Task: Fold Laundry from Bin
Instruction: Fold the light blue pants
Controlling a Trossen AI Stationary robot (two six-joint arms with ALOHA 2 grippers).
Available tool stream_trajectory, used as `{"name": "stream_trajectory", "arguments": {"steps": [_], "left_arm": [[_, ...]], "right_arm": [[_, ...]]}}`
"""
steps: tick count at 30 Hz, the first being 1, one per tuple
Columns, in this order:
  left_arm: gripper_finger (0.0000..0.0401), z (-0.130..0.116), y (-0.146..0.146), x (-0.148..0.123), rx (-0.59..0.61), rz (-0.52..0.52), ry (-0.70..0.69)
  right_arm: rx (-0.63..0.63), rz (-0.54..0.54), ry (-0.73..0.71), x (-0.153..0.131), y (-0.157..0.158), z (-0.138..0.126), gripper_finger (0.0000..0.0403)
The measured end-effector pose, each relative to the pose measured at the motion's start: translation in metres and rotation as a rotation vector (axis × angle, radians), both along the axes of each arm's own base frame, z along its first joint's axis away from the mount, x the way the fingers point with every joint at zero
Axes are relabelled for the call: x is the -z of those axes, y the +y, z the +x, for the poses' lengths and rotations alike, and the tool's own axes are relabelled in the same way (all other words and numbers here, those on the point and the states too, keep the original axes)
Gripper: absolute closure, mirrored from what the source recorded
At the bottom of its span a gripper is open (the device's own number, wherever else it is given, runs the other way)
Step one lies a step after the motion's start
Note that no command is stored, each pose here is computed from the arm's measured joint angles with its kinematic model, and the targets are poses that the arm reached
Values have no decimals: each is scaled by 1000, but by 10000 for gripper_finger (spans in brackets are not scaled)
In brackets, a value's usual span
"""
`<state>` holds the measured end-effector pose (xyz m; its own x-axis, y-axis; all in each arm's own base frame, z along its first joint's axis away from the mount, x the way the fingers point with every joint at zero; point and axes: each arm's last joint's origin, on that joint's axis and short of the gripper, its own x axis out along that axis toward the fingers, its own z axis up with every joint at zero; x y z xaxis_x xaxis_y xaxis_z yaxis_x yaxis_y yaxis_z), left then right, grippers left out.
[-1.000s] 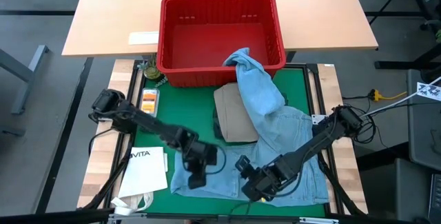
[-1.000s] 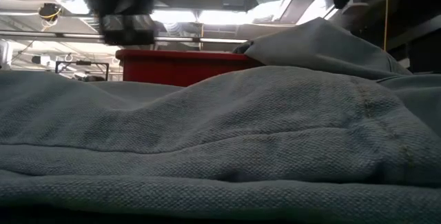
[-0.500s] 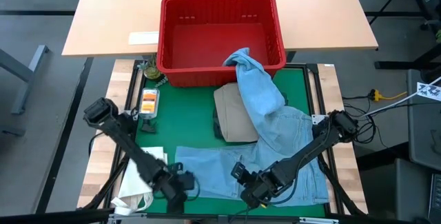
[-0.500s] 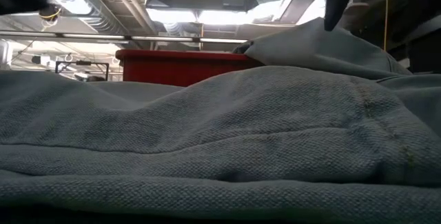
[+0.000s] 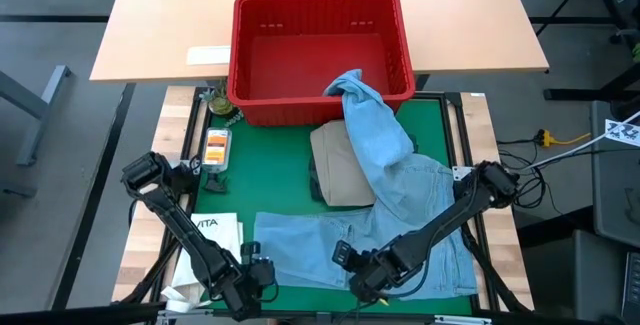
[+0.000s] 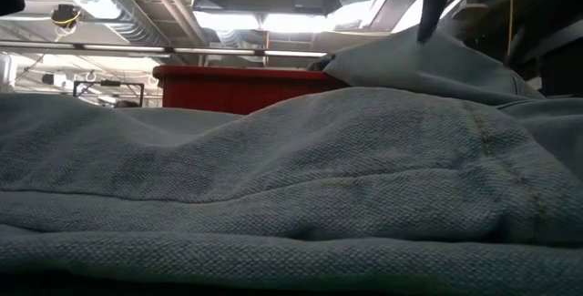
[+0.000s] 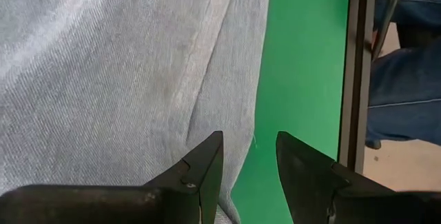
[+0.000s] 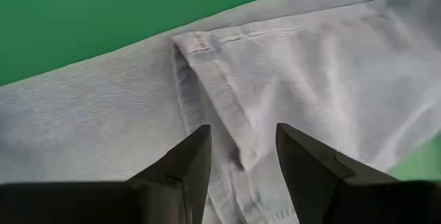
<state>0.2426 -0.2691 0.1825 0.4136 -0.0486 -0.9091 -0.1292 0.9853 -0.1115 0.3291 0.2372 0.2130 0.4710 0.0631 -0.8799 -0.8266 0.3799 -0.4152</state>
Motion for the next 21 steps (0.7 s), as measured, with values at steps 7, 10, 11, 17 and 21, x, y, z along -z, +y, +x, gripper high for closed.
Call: {"name": "stream_trajectory", "arguments": {"steps": [7, 10, 11, 17, 21], "left_arm": [[273, 1, 1, 0, -27, 2, -16], [273, 1, 1, 0, -28, 2, -17], [273, 1, 1, 0, -29, 2, -18], [273, 2, 1, -1, -44, 15, -48], [273, 2, 0, -1, -44, 12, -50]], "right_arm": [[178, 79, 99, 11, 0, -3, 237], [340, 153, 151, 11, -2, -6, 237], [383, 195, 170, 11, -1, -6, 237], [617, 379, 237, 10, 2, -5, 237], [768, 466, 238, 11, 4, -3, 237]]}}
